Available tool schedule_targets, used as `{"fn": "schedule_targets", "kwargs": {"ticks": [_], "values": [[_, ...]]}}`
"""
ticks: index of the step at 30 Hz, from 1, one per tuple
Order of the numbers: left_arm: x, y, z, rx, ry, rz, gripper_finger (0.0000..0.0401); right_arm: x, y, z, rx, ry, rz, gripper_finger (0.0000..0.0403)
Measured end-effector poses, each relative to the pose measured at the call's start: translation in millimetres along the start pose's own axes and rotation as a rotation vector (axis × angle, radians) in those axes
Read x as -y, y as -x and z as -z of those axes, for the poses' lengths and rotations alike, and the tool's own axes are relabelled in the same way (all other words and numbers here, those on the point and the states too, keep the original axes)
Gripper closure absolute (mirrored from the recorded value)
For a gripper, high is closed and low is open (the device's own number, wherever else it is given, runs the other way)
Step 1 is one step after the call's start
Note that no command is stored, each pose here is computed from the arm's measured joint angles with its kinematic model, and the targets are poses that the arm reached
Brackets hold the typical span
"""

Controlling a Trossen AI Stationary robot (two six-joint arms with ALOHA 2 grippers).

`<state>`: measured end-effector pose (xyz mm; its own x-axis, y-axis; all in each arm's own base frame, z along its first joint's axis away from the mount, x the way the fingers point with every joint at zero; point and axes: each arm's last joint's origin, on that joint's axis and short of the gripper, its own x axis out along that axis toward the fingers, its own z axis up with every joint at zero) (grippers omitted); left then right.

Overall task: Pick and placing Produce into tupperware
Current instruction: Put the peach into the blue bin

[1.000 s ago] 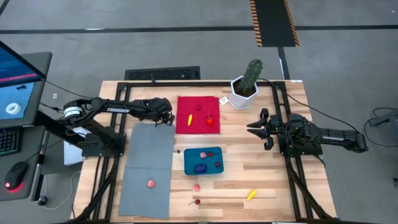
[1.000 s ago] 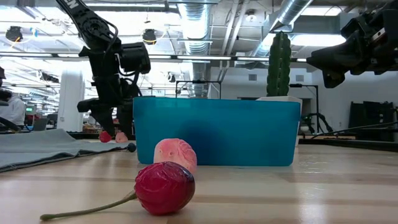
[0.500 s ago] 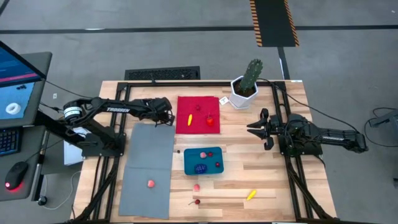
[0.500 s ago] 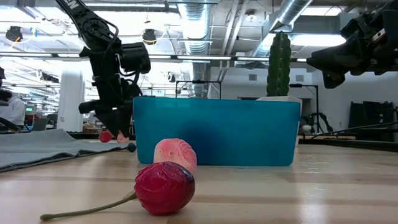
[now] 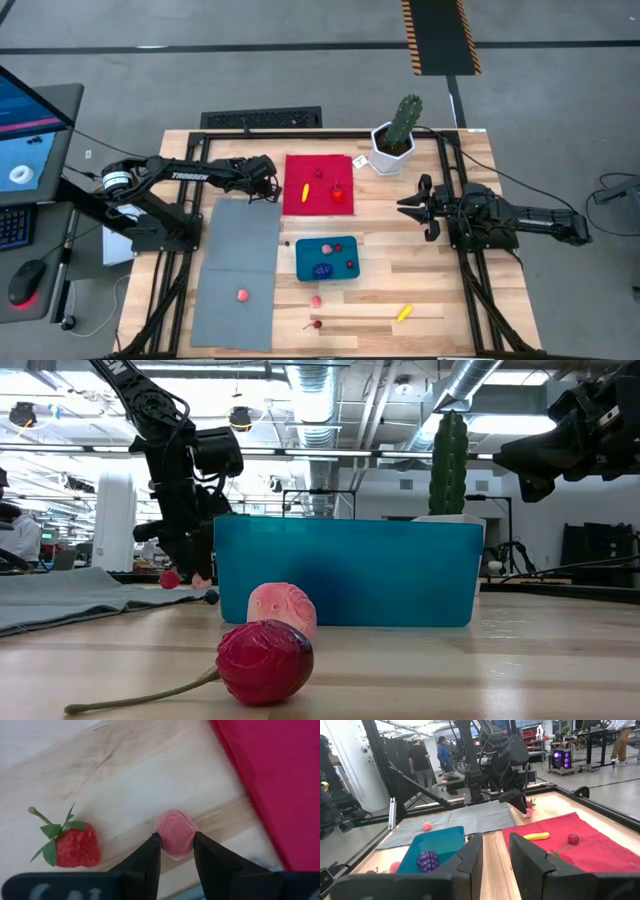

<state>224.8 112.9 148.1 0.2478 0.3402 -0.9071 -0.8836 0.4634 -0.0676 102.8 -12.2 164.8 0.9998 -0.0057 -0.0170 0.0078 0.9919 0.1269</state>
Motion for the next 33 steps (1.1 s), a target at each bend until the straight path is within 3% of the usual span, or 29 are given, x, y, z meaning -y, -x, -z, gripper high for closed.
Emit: {"fn": "schedule_targets", "kwargs": {"ticks": [8,14,22,28,33], "values": [[2,13,-2,0.058,-0.120,0.018,0.0304,0,0,0,0.001,0.000,0.000,0.0285],[19,36,3,0.152,-0.259,0.126,0.0304,0,0,0,0.000,0.000,0.000,0.0285],[46,77,25,0.244,-0.478,0.388,0.0304,0,0,0,0.000,-0.025,0.000,0.0285],[59,106,35,0.405,-0.505,0.565,0.0304,0,0,1,-0.007,-0.028,0.001,0.0285],[58,103,54,0.493,-0.507,0.688,0.0304,0,0,2,-0.021,-0.031,0.003,0.0285]]}}
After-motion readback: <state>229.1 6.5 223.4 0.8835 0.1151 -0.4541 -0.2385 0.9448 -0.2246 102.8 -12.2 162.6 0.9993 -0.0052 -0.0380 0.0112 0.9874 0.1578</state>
